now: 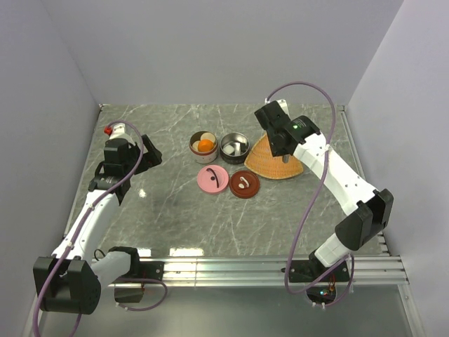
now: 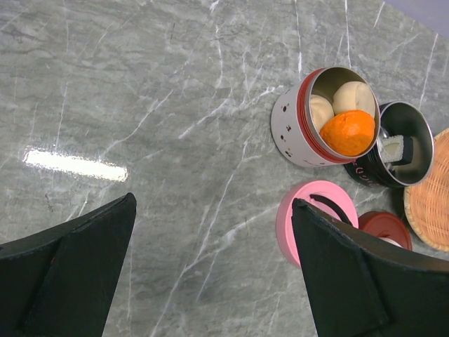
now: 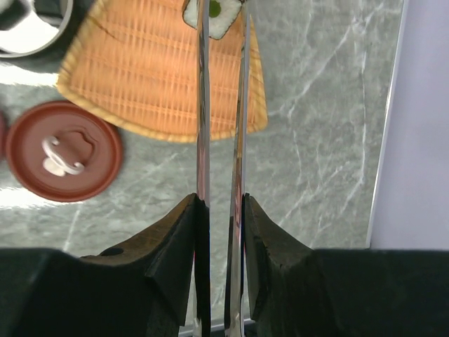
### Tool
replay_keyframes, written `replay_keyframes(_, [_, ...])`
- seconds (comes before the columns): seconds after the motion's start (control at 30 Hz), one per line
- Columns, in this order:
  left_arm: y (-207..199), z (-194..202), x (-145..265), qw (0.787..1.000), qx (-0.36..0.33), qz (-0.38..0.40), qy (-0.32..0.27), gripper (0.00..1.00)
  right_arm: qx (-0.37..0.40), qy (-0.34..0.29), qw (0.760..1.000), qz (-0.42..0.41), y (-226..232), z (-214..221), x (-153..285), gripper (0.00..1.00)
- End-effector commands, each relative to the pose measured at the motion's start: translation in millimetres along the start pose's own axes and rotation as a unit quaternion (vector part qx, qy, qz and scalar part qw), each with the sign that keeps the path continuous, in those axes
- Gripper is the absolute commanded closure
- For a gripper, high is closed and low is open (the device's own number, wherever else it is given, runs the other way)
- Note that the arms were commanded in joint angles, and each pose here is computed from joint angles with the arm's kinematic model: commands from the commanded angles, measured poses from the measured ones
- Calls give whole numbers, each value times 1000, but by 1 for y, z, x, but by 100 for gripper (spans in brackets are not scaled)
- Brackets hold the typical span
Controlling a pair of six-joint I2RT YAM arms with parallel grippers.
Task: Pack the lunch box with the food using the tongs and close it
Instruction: Pick up the food using the clamp, then place the food into the lunch box
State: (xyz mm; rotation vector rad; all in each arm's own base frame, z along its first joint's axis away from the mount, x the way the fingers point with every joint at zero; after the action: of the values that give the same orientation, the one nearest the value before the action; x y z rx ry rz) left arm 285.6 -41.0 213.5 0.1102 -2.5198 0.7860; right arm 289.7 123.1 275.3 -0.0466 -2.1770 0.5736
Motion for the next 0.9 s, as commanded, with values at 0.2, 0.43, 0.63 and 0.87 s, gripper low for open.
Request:
replay_keyframes(0.2, [-5, -8, 2, 1000, 1, 17, -24, 1, -16, -31, 998, -50, 12, -18, 11, 78])
replay_keyframes(0.43, [-4, -7, 2, 1000, -1, 16, -23, 0, -20, -68, 993, -99, 35, -50, 29, 78])
replay_keyframes(0.63, [-5, -8, 3, 1000, -2, 18, -24, 1, -4, -87, 988, -126, 57, -72, 40, 78])
replay_keyframes(0.87, [-4, -9, 3, 1000, -3, 16, -25, 1, 13, -78, 986, -149, 77, -74, 36, 77])
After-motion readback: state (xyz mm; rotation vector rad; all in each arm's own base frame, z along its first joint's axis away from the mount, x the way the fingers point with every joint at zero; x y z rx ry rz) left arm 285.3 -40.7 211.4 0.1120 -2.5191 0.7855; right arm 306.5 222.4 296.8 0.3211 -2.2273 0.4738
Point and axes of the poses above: each gripper's point midway between its finger pads, its own x axis back along the fingers, its own y axis along the line the jaws close on, z = x × y, the point moved 6 cm from there along x, back along the fingers, and after that the axes turned 9 degrees about x, right-handed, at the moved point
